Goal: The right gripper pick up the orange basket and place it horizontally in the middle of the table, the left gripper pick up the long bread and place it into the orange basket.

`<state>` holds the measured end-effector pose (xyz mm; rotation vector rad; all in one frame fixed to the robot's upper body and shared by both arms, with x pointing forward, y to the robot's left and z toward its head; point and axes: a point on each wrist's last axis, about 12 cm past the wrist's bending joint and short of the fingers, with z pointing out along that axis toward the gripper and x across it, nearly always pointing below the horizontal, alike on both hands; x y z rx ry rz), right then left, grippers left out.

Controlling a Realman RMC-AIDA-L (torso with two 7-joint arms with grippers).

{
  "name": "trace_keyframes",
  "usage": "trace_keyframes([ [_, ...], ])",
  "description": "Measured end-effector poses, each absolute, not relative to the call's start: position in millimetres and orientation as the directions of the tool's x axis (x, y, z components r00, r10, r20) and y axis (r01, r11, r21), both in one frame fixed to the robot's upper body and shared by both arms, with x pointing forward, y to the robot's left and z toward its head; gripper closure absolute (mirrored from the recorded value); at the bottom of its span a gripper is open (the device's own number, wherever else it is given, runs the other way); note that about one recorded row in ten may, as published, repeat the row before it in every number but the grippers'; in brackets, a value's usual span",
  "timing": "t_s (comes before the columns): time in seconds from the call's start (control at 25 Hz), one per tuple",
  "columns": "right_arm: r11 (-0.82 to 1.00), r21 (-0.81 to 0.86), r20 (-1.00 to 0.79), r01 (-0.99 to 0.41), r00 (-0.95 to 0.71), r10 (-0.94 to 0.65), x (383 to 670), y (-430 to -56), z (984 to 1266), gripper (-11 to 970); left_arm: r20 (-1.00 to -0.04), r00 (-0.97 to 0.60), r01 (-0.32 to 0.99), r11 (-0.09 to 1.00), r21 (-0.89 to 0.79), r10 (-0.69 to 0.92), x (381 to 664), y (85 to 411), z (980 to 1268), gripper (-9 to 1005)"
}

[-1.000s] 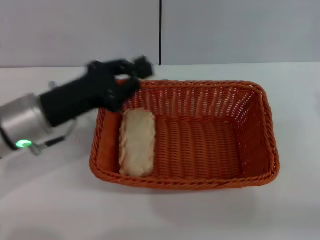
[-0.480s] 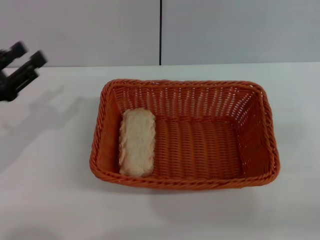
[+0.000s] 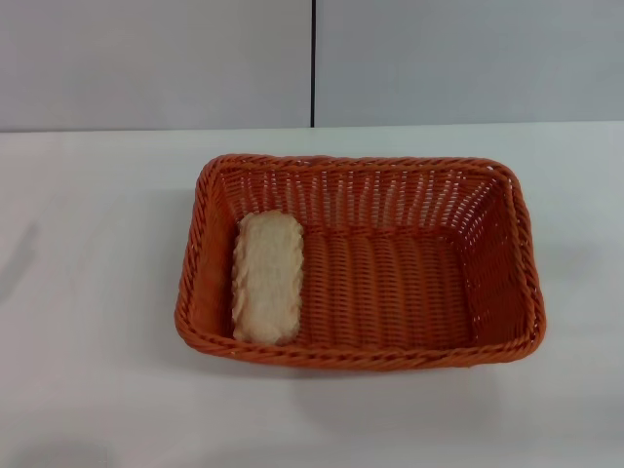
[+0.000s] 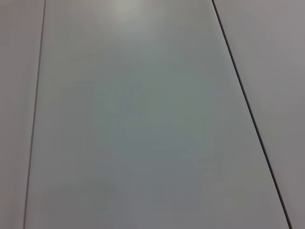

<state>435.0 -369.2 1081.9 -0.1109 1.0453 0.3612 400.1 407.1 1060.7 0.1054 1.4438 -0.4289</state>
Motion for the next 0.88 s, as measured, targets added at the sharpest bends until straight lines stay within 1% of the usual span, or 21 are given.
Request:
trace_keyframes([
  [0.24,0.938,0.097,-0.87,-0.334,0.428,0.242,435,-367,1077,409,-0.976,0.064,0.299,0.937,-0.179,-0.207,385,414,1054,264],
  [0.52,0.94,0.098,-0.877,-0.328,0.419,0.238,434,-364,1073,410,-0.983,0.065,0.27,0.951,-0.15,-0.174,379,409,1046,268],
  [0.88,0.941,0.081,-0.882,-0.328,0.416,0.221,440,-357,1072,412,-0.99,0.042,0.218,0.968,-0.125,-0.138,373,414,1039,373],
])
